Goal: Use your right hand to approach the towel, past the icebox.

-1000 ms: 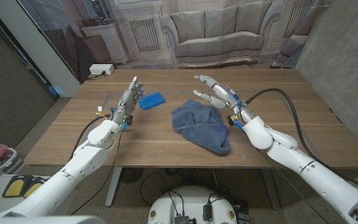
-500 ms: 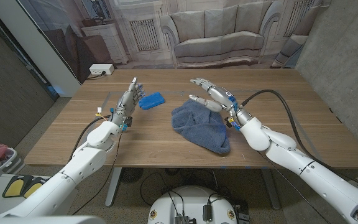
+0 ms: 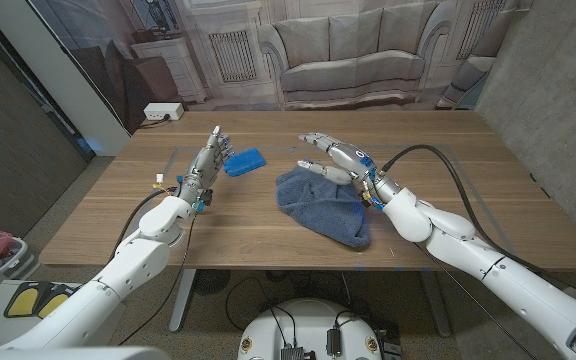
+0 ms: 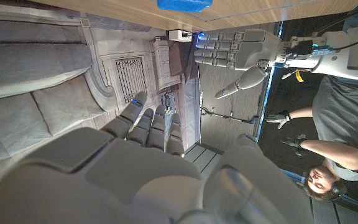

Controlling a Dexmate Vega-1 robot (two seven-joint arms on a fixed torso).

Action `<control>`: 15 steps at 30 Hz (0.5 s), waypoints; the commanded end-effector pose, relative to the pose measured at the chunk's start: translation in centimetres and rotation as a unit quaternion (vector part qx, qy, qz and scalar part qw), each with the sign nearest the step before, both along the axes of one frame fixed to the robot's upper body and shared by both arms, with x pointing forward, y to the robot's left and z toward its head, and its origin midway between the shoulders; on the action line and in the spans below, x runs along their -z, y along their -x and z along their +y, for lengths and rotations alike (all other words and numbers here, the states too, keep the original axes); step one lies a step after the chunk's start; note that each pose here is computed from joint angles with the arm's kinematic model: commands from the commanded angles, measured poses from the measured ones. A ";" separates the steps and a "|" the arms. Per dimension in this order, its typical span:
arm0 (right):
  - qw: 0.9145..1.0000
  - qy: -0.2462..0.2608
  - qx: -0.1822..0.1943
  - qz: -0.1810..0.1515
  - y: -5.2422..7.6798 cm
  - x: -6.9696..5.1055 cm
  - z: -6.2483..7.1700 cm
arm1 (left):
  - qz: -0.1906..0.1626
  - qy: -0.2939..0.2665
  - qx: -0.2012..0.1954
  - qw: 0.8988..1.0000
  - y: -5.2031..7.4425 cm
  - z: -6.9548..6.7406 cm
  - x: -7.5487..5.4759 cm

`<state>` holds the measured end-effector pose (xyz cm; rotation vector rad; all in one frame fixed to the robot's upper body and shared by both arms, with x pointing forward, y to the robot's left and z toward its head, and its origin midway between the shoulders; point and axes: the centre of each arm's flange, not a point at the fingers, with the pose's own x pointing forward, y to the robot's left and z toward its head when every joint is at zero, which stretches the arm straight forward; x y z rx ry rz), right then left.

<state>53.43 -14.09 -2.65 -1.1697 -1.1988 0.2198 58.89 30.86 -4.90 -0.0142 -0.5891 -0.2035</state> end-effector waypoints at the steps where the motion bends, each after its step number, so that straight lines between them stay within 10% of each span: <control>1: 0.999 0.031 0.022 -0.003 -0.6 0.1 0.8 | -0.001 -0.001 -0.002 1.000 0.1 0.2 -0.2; 15: 0.994 0.093 0.055 -0.016 -1.6 0.7 1.9 | 0.001 0.002 0.002 1.000 -0.6 0.4 -0.2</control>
